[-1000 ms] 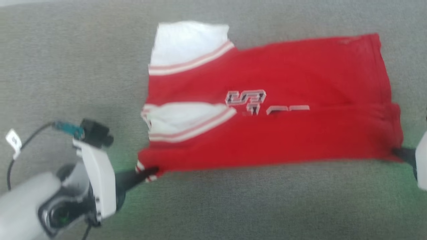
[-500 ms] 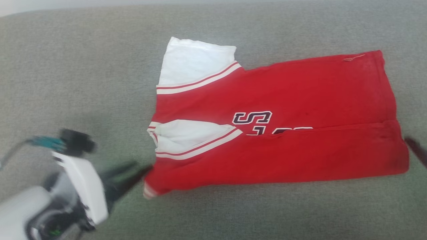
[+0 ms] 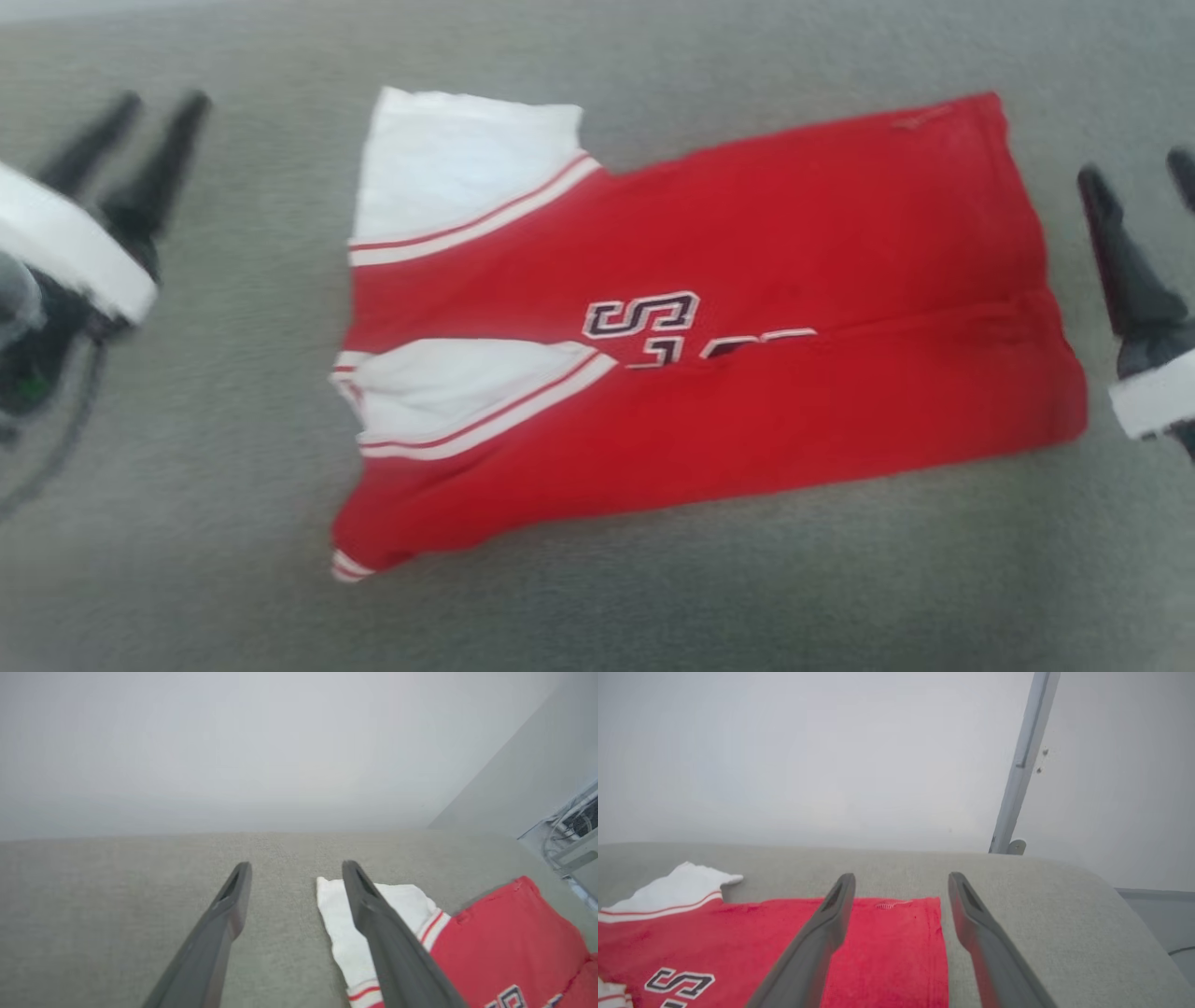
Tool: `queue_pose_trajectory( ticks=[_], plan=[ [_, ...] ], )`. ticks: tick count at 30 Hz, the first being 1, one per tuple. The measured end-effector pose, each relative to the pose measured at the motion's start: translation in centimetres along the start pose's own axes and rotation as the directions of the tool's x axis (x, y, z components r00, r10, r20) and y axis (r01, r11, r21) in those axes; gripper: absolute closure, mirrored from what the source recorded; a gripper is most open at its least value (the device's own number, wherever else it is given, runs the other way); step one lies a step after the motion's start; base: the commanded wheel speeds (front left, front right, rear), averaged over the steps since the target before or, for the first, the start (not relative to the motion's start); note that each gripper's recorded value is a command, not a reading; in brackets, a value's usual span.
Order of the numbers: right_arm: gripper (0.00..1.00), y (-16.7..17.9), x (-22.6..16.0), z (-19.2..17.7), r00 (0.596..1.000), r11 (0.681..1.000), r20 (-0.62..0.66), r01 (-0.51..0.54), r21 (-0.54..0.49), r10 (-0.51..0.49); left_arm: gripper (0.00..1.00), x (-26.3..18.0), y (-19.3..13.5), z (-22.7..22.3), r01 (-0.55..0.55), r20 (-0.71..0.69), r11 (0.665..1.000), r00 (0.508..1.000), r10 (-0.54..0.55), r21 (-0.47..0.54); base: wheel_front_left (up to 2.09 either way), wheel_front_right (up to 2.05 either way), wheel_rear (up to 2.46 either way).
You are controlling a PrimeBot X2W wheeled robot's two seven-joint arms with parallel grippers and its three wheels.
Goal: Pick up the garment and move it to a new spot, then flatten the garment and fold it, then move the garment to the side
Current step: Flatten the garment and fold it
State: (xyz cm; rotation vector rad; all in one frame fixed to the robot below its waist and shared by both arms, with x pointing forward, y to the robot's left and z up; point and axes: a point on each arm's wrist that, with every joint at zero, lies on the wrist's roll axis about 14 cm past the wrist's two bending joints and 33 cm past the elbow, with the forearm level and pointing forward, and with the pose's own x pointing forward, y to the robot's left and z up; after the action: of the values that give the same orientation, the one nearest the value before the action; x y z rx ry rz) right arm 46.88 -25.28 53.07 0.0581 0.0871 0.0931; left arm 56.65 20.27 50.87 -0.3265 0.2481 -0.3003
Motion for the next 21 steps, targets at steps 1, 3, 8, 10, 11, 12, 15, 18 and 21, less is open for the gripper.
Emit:
queue_pose_trajectory(
  ticks=[1, 3, 8, 10, 11, 12, 15, 18, 21],
  plan=[
    [0.00, -0.2, 0.0, 0.7, 0.999, 1.000, 0.045, 0.015, 0.008, -0.015, 0.00, 1.0, 0.6, 0.3, -0.023, 0.006, 0.999, 1.000, 0.022, 0.045, 0.00, 0.00, 0.00],
    [0.00, -0.6, -0.1, 1.4, 0.993, 0.999, 0.111, 0.039, 0.022, -0.041, 0.00, 2.9, 1.5, 0.8, -0.056, -0.004, 0.992, 0.998, 0.057, 0.116, 0.00, 0.00, 0.00],
    [0.00, -2.0, -1.3, 0.9, 0.981, 0.993, 0.154, 0.107, 0.056, -0.114, 0.00, 7.7, 0.1, -2.4, -0.010, -0.182, 0.988, 0.983, 0.038, 0.155, 0.00, 0.00, 0.00],
    [0.00, -2.7, -1.9, 0.3, 0.979, 0.989, 0.147, 0.133, 0.057, -0.140, 0.00, 8.7, 0.1, -4.3, -0.004, -0.296, 0.987, 0.954, 0.052, 0.159, 0.00, 0.00, 0.00],
    [0.00, -3.0, -2.2, 0.1, 0.978, 0.988, 0.145, 0.146, 0.058, -0.153, 0.00, 8.9, 0.1, -5.5, 0.011, -0.370, 0.986, 0.928, 0.052, 0.167, 0.00, 0.00, 0.00],
    [0.00, -3.4, -2.5, -0.1, 0.976, 0.986, 0.142, 0.158, 0.057, -0.165, 0.00, 9.0, 0.0, -6.7, 0.024, -0.437, 0.985, 0.898, 0.054, 0.169, 0.00, 0.00, 0.00],
    [0.00, -4.0, -3.1, -0.5, 0.974, 0.982, 0.128, 0.182, 0.053, -0.188, 0.00, 9.5, -0.7, -8.6, 0.049, -0.570, 0.988, 0.820, 0.042, 0.143, 0.00, 0.00, 0.00],
    [0.00, -4.3, -3.4, -1.5, 0.975, 0.979, 0.100, 0.195, 0.052, -0.199, 0.00, 9.7, -1.1, -10.4, 0.070, -0.675, 0.989, 0.737, 0.038, 0.133, 0.00, 0.00, 0.00],
    [0.00, -4.5, -3.4, -2.4, 0.976, 0.978, 0.073, 0.203, 0.055, -0.207, 0.00, 10.3, -2.0, -11.6, 0.079, -0.722, 0.994, 0.692, -0.001, 0.075, 0.00, 0.00, 0.00]
  ],
)
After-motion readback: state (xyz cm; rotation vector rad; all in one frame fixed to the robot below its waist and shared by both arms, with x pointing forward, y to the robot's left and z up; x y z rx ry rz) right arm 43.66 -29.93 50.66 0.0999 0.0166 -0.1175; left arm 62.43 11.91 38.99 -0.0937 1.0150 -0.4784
